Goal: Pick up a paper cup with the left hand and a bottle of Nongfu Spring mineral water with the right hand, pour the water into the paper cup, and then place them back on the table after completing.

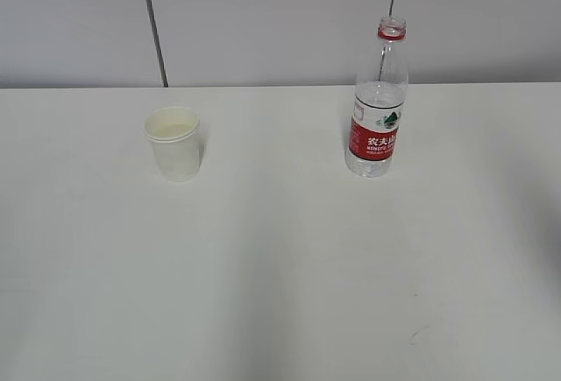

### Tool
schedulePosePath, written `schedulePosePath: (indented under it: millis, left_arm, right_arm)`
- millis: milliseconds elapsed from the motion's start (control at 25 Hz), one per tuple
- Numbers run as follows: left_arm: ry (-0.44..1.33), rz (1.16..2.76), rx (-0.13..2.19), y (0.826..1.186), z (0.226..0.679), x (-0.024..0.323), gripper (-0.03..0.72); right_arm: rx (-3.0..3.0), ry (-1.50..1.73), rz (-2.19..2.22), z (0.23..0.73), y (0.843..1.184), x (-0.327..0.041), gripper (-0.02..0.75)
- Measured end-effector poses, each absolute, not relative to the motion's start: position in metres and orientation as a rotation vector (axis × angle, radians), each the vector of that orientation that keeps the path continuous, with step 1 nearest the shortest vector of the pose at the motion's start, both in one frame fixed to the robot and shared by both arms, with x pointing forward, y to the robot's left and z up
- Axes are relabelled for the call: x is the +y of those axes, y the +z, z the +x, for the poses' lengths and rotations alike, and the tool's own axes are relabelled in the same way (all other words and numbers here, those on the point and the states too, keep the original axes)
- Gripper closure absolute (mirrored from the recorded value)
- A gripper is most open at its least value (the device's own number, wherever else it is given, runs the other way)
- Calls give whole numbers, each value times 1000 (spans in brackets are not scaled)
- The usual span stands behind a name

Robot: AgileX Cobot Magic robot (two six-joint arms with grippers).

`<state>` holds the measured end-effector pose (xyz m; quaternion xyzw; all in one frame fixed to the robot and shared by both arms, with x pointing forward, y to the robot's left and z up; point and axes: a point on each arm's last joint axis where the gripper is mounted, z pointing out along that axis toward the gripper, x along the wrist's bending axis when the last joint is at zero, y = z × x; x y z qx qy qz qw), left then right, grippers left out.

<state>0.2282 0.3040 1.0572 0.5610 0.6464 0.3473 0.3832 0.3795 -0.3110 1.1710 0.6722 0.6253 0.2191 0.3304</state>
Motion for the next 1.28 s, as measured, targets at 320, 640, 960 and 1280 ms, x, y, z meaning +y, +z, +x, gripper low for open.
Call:
schedulePosePath:
  millis: [320,640,960,1280]
  left_arm:
    - [885,1430,1648,1057,228,304,354]
    - [885,1430,1648,1057,228,304,375]
    - [885,1430,1648,1057,228,304,388]
    - [885,1430,1648,1057,228,304,388]
  right_arm:
    - [1608,756,1730,318,1174,-305,150]
    - [1527,865,1650,260,1150,-306,150]
    - [1500,905,1539,229,1107,-307,150]
    - [1492,911,1511,221,1070,-308,150]
